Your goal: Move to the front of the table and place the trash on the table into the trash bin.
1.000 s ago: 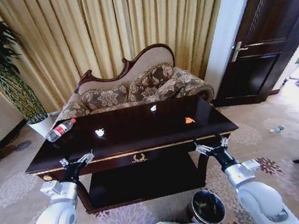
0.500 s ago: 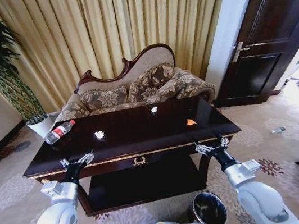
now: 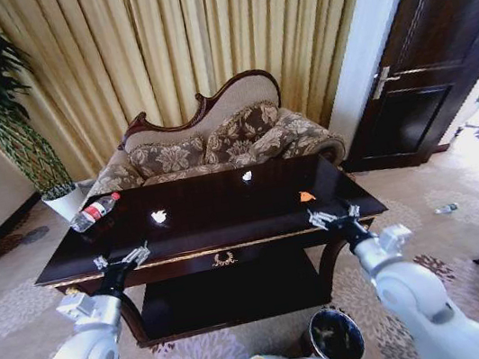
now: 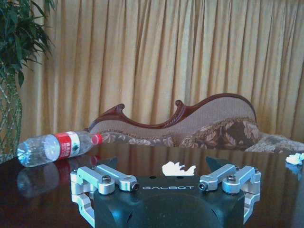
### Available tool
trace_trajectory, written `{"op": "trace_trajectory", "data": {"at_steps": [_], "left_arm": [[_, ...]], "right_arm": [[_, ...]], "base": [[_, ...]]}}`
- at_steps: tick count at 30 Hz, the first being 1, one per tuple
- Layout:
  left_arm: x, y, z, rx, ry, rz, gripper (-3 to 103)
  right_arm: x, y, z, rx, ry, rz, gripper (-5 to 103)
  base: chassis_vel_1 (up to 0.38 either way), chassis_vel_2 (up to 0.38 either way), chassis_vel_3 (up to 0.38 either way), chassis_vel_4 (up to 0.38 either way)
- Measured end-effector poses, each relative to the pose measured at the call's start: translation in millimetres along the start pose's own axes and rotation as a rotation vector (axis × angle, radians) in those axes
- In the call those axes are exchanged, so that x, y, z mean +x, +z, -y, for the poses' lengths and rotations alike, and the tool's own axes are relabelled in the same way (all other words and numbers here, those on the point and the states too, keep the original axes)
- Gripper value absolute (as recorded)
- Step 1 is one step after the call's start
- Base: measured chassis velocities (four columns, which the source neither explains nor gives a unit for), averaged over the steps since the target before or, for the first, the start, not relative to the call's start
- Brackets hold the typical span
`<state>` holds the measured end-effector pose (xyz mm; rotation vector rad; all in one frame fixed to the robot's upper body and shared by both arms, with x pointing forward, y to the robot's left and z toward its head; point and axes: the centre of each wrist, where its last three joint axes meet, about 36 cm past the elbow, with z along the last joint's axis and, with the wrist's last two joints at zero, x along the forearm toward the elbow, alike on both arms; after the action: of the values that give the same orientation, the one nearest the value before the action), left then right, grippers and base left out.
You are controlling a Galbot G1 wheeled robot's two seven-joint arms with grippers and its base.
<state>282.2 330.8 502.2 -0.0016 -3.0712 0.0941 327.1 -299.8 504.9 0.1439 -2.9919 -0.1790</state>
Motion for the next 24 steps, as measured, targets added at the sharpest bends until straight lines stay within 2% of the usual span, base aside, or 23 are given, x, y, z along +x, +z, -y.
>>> {"op": "trace_trajectory", "data": {"at_steps": [9,17,24], "left_arm": [[2.0,0.4,-2.8,-0.002,0.005,-0.025,100],[4.7,0.7,2.9,0.006,0.022,-0.030,100],[8.4,3.4,5.8,0.025,0.019,-0.033,100]], "right_arm": [[-42.6,0.1,30.0,0.038,0.004,-0.051,100],[-70.8,-13.9,37.6,0.044,-0.020,-0.064,102],[-100.0,-10.8,42.5,0.050,-0.021,-0.102,99]], "base": [[0.000,0.000,0.000,0.000],[0.000,0.000,0.000,0.000],[0.000,0.000,0.000,0.000]]}}
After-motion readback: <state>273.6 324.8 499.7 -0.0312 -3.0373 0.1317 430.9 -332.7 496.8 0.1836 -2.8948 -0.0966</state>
